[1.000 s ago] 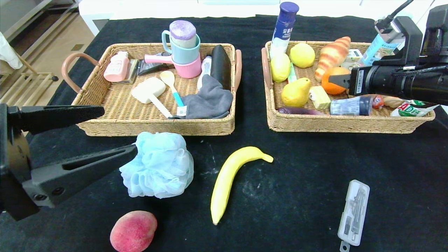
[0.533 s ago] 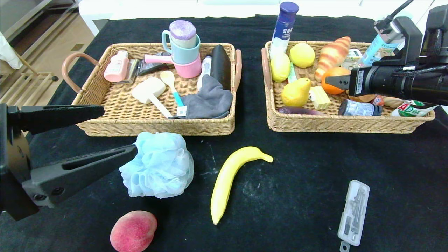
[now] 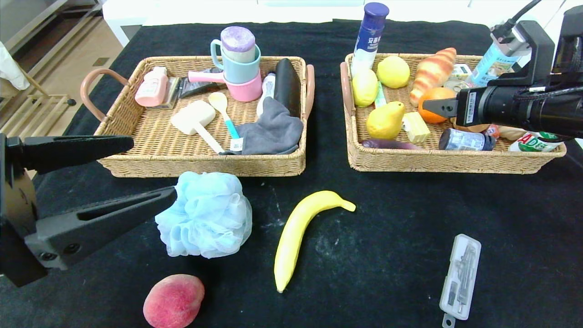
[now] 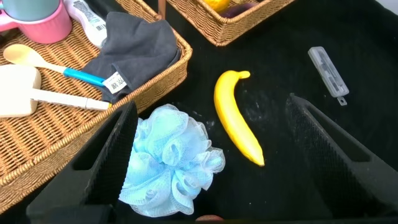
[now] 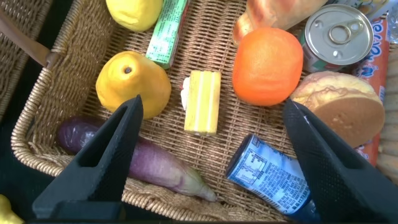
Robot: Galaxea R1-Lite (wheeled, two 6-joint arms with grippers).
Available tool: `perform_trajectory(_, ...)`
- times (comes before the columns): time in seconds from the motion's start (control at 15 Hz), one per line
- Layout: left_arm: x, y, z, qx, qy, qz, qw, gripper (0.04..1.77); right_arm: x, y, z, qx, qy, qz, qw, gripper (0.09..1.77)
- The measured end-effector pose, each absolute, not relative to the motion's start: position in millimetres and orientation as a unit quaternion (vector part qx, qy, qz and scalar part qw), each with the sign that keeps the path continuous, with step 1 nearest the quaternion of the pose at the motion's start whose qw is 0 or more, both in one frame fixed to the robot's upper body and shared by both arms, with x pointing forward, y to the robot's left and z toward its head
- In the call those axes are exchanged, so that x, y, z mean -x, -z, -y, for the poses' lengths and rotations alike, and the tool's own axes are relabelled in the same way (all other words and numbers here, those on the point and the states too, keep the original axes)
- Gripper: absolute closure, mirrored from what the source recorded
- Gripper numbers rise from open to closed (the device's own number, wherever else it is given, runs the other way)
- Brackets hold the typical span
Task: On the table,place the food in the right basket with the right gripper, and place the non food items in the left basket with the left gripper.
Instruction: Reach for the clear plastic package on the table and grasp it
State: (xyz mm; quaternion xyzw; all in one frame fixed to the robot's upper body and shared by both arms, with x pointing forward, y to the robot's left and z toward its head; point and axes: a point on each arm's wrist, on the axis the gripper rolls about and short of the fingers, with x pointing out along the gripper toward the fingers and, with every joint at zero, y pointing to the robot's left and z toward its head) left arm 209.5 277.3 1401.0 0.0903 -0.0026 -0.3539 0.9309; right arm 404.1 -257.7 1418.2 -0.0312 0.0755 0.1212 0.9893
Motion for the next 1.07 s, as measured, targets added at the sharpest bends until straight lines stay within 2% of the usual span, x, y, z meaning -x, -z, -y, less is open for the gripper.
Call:
perform_trajectory(0.4,-209,-1402,-278,-0.090,0.354,0.005,0.931,0.09,-387,-1420,257,0.041,-0.127,-0.077,0.988,0.18)
perform_trajectory(0.67,-208,-1402,-278,-0.091,0.353,0.006,0.931,0.09,-363,-1423,258,0.049,-0.133,-0.128,0.982,0.17)
perform_trajectory(1.07,-208,-1402,-278,-0.090,0.353,0.005,0.931,0.09,-325,-1436,254,0.017,-0.081,-0.204,0.976,0.16)
